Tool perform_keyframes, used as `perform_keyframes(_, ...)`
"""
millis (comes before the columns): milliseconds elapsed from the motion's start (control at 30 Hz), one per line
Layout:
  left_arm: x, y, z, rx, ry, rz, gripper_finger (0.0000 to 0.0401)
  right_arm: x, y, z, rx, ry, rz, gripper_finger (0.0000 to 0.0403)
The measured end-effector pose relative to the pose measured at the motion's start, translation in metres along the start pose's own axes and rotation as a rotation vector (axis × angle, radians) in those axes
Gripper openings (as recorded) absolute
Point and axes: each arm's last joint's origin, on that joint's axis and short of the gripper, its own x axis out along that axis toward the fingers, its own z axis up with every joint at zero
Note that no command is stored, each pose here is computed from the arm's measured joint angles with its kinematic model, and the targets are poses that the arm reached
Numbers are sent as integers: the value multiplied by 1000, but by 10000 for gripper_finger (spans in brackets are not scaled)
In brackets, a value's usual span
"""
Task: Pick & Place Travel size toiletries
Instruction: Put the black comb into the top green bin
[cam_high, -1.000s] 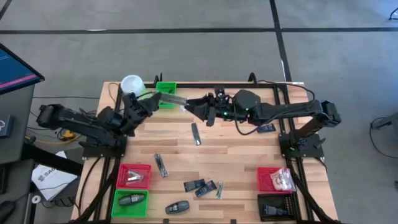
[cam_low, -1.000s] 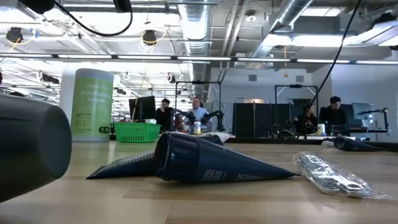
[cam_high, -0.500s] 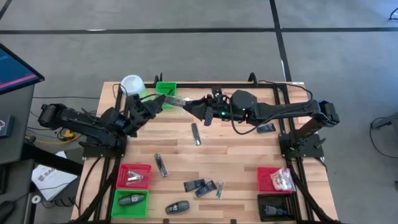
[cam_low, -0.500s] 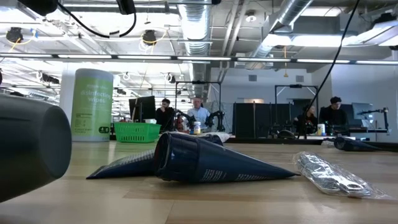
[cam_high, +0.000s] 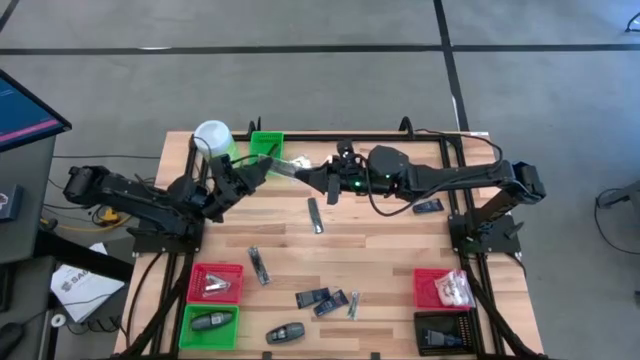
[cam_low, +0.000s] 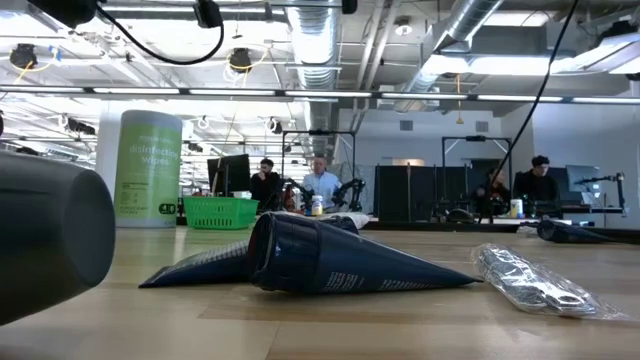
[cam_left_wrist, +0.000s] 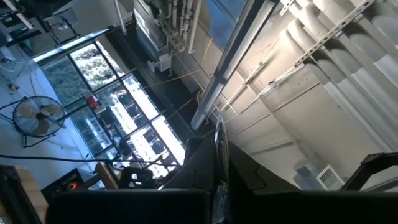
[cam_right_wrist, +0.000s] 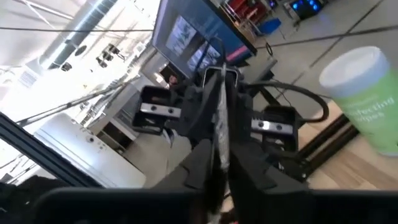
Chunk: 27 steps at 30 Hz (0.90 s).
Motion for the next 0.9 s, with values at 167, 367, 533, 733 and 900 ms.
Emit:
perform_keyframes(167, 0, 0, -1, 3, 18, -15, 6, -1, -2, -2, -3, 35, -14, 11)
perform_keyframes(367, -2, -4, -3, 24, 81, -77, 39, -12, 6, 1, -43, 79, -23, 4)
perform_keyframes(533, -6, -8, -8, 73, 129, -90, 98, -35, 16, 8, -78, 146, -61, 3)
perform_keyframes(733, -9, -8, -13, 101, 199, -65, 177, -75, 36, 13, -112, 233, -92, 2)
perform_keyframes(900, -11, -9, -14, 109, 210, -68, 211, -114, 55, 11, -129, 333, -98, 1)
